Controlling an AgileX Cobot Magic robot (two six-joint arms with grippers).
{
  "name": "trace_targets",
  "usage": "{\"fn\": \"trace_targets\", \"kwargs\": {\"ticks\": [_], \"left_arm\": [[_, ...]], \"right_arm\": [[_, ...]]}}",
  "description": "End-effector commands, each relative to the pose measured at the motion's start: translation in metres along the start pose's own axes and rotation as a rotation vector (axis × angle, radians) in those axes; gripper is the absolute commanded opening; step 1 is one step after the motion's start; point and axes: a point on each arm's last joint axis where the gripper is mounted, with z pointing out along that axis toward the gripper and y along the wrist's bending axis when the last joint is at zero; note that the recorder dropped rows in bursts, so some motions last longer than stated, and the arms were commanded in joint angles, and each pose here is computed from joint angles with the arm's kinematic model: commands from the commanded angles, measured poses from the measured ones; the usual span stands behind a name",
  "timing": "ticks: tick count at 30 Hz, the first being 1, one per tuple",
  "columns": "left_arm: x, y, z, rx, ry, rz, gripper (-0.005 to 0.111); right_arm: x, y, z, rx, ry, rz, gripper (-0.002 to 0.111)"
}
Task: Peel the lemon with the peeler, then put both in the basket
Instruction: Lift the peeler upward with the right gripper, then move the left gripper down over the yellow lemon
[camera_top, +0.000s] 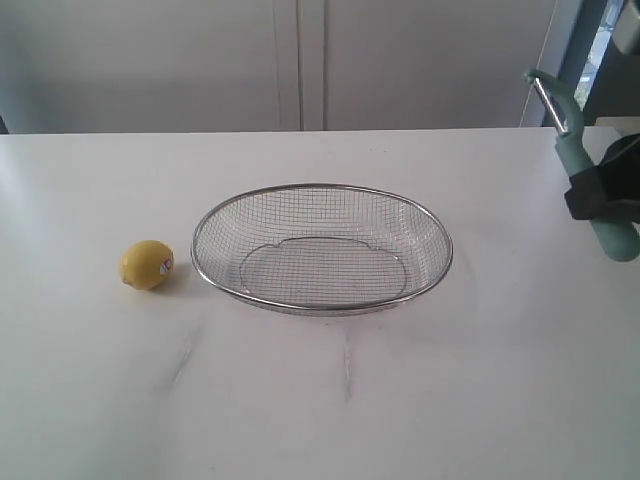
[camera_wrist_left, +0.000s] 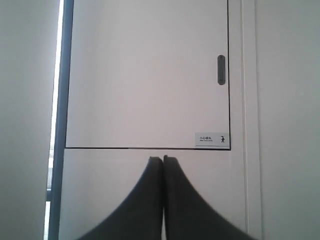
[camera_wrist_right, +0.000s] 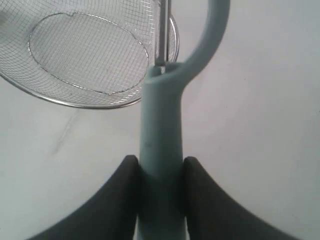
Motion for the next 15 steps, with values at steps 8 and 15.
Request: {"fn": "trace_targets", "kwargs": {"ticks": [8,15], "left_arm": [[0.006,-0.026,0.051,0.179,0.083,0.133,0.000],[0.034,-0.044,0.073,0.282,0.195,0.309,0.000]], "right_arm": [[0.000,0.001,-0.002,0.000,-0.022,0.009,0.000],[0.000,0.001,-0.002,0.000,-0.022,0.009,0.000]]}}
